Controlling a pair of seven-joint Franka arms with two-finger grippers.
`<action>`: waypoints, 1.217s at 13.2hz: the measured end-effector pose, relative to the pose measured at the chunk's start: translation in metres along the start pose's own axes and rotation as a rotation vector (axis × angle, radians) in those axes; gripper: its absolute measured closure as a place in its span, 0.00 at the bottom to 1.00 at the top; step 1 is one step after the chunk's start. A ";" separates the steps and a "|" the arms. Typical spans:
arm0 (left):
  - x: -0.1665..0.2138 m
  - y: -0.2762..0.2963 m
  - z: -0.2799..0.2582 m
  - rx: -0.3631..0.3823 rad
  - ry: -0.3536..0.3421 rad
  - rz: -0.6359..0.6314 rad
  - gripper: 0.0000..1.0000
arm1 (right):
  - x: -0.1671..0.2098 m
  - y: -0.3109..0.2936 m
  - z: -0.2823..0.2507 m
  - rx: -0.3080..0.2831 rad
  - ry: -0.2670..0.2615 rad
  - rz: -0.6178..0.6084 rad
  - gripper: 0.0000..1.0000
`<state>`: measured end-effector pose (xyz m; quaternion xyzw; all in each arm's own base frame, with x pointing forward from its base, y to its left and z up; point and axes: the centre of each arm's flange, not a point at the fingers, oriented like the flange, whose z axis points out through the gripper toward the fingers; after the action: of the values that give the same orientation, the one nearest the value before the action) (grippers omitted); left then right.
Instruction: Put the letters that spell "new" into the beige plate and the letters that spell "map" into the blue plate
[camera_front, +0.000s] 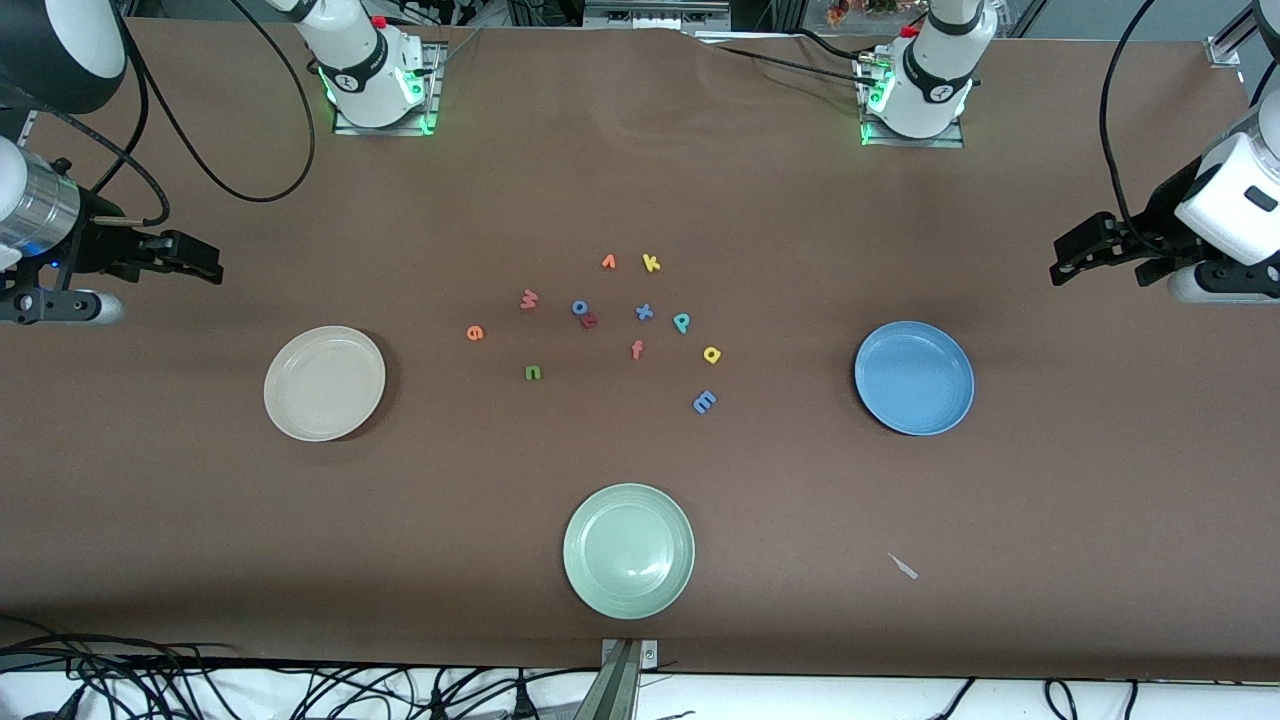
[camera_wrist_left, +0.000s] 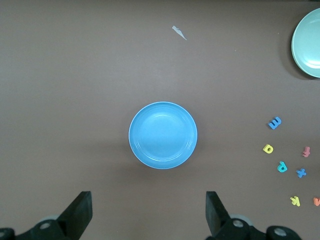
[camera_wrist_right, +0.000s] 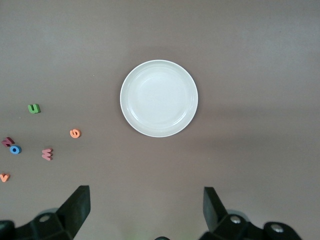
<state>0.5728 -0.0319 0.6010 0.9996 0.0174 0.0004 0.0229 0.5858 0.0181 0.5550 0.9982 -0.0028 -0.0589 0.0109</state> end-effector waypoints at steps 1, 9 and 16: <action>0.000 0.000 0.000 0.000 0.000 0.000 0.00 | 0.000 0.000 0.000 0.000 0.000 0.000 0.00; 0.000 0.002 0.000 0.000 -0.001 0.003 0.00 | 0.000 0.000 0.000 0.001 -0.001 0.000 0.00; 0.000 0.002 0.000 0.000 -0.001 0.004 0.00 | 0.001 -0.002 0.002 0.010 -0.005 -0.013 0.00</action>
<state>0.5726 -0.0344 0.6009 0.9996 0.0152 -0.0001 0.0230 0.5861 0.0201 0.5526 0.9981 0.0032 -0.0615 0.0057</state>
